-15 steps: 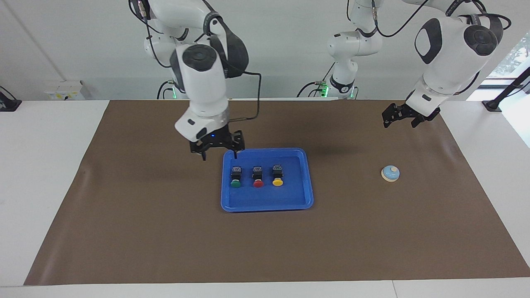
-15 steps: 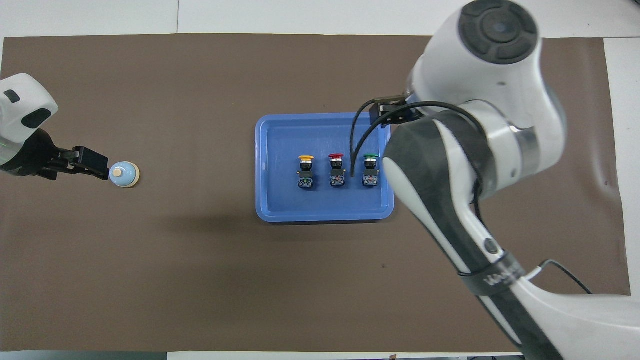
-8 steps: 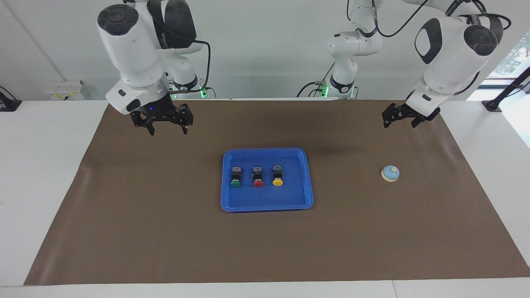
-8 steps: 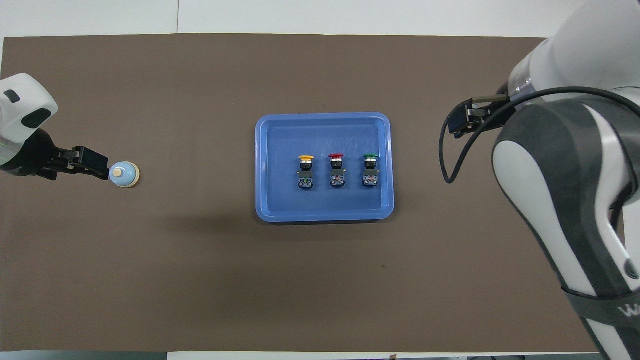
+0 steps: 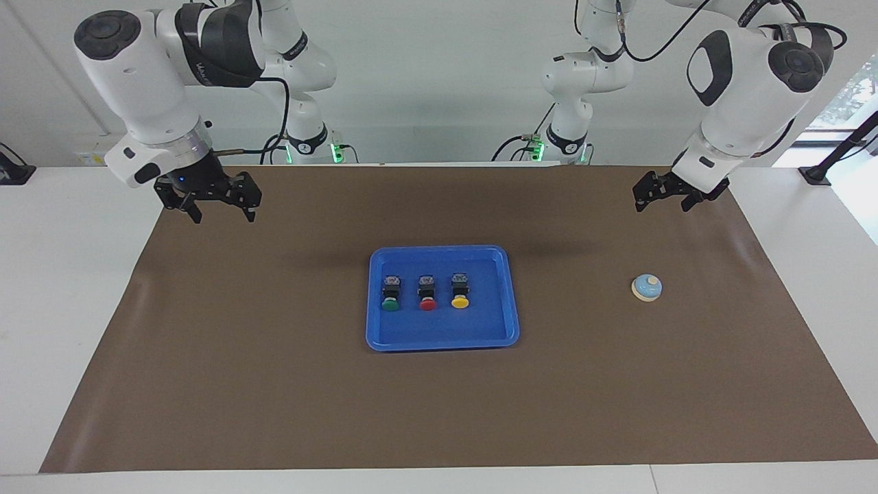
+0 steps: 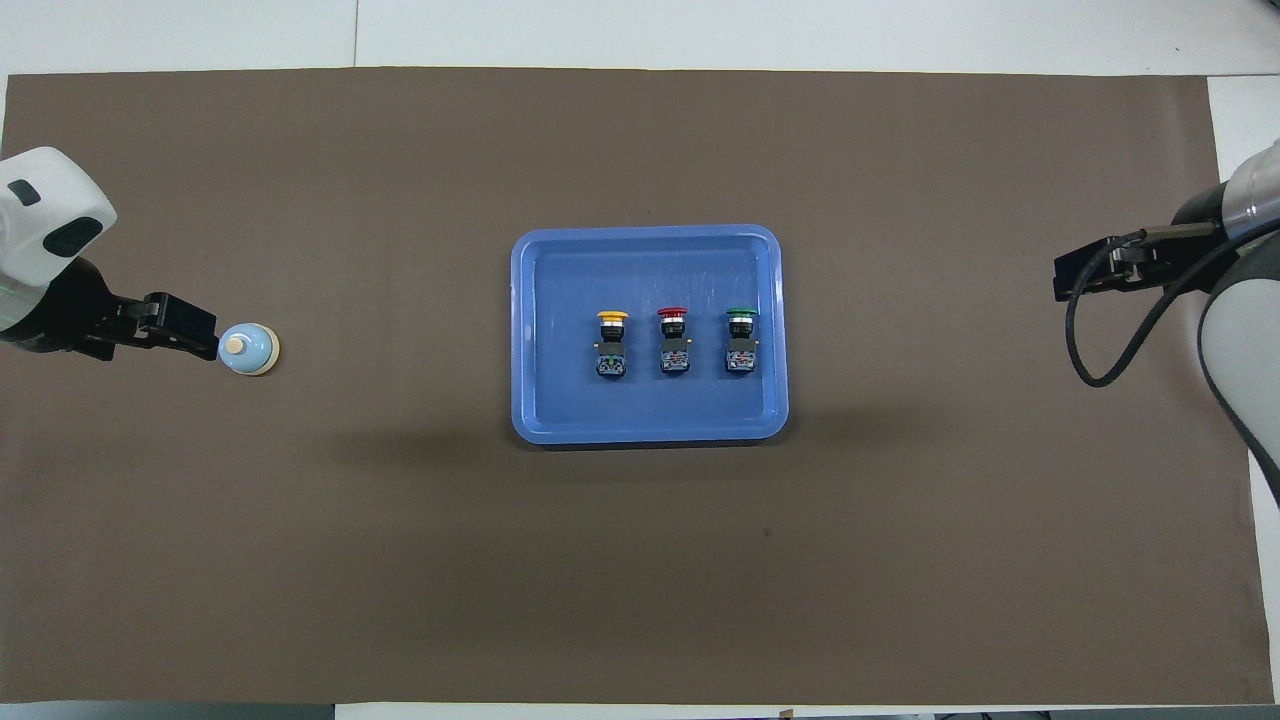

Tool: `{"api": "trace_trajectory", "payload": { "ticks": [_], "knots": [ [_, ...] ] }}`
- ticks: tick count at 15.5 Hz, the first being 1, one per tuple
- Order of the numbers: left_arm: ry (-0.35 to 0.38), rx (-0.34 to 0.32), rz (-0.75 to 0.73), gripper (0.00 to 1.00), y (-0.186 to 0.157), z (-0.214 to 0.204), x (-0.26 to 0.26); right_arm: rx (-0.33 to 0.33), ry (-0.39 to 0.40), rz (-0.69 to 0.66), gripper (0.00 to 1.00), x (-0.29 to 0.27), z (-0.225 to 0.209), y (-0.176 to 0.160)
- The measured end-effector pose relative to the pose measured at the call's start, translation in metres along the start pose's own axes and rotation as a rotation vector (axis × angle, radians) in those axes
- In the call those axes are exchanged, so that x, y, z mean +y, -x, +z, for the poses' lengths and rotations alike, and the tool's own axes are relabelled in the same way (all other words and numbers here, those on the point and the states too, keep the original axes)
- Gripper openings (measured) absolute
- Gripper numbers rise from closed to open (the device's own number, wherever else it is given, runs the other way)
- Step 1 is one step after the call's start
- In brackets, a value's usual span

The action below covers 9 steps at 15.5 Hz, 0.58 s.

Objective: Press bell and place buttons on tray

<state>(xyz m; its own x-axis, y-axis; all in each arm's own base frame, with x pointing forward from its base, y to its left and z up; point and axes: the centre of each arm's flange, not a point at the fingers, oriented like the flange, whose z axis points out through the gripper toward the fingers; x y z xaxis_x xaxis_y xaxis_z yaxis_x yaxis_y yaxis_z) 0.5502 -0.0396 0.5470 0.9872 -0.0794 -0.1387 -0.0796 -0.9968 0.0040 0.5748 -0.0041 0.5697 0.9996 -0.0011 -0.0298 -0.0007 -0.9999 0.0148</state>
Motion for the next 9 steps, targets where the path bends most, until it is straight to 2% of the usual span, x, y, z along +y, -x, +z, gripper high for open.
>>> {"api": "trace_trajectory", "payload": {
  "ticks": [6, 9],
  "knots": [
    [0.000, 0.000, 0.000, 1.00, 0.000, 0.000, 0.000, 0.002, -0.001, 0.039, 1.00, 0.022, -0.002, 0.003],
    [0.000, 0.000, 0.000, 1.00, 0.000, 0.000, 0.000, -0.024, -0.002, 0.039, 1.00, 0.022, 0.000, 0.006]
  ]
}}
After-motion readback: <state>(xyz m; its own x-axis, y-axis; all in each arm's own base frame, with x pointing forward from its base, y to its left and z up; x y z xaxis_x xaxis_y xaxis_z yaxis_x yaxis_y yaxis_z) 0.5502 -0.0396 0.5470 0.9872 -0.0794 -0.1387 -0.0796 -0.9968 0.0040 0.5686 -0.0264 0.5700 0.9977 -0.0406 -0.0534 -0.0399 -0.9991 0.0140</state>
